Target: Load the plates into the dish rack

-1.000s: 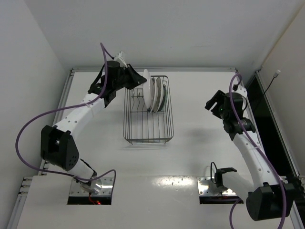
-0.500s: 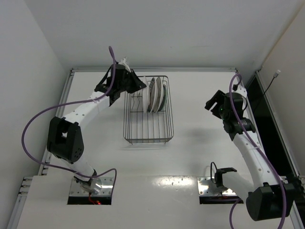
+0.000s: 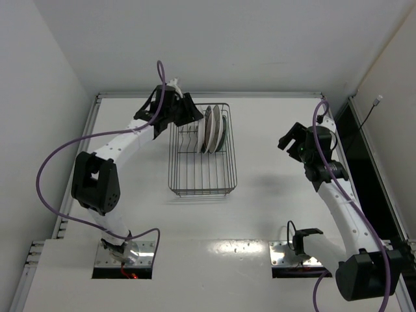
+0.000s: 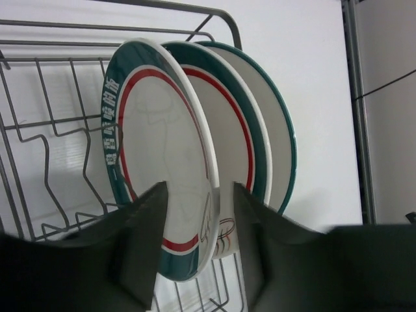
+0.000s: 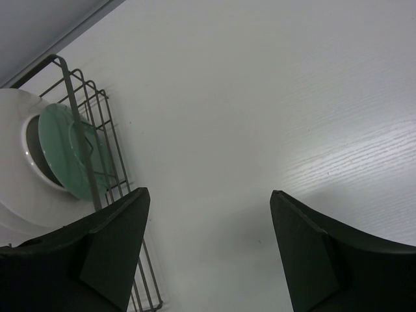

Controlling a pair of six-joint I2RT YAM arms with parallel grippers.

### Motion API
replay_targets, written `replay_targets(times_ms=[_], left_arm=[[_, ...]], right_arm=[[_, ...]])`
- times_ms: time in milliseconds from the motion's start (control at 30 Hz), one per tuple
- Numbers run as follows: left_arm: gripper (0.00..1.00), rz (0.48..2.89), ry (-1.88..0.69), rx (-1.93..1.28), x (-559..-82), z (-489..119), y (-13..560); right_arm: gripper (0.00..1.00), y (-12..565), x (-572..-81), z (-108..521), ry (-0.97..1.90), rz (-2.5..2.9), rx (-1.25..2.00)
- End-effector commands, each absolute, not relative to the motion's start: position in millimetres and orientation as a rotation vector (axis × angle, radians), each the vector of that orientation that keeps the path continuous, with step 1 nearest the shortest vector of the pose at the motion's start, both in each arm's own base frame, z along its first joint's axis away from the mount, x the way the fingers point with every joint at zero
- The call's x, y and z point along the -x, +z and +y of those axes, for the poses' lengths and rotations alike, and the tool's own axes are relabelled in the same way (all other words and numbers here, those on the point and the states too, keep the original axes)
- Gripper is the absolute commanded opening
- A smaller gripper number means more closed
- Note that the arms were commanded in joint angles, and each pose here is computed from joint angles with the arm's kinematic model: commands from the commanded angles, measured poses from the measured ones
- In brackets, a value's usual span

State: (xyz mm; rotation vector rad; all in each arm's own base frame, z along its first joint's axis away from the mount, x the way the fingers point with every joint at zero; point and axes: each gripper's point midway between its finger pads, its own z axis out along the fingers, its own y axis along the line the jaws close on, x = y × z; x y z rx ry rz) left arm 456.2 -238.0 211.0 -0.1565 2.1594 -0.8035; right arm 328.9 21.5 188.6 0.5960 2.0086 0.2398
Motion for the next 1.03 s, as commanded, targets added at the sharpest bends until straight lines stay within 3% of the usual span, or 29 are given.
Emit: replay_targets(times_ms=[0,200,233,433,633,667,833,1000], left_arm=[[0.44,2.094,-0.769,0.101,-466.7,-237.6,240.2],[0.78,2.113,-0.668,0.031,-464.1,-230.2,254.9],[1.00,2.111,-0.610,0.026,-465.6,-226.2,256.2],[1.00,2.030,-0.270,-0.059,-435.8,-200.4,297.4],[1.00,1.784,0.050,0.225,-379.4,-120.5,327.8],[1.00,1.808,0.109,0.246,-367.5,-106.0,295.4],[1.00,1.650,0.150,0.366,-325.1,-57.4,278.9],[1.00,1.694,0.266,0.331,-316.2,-43.7,237.4]], right_arm=[[0.72,200.0,-335.3,22.4,0.268,1.956,-0.586],[0.74,202.3,-336.7,24.2,0.281,1.948,-0.579],[0.74,202.3,-336.7,24.2,0.281,1.948,-0.579],[0.75,206.6,-339.3,27.5,0.300,1.936,-0.553],[0.77,196.0,-339.3,32.3,0.306,1.970,-0.544],[0.77,196.0,-339.3,32.3,0.306,1.970,-0.544],[0.77,194.8,-341.1,34.0,0.310,1.976,-0.527],[0.77,187.6,-340.3,35.5,0.314,1.996,-0.526]])
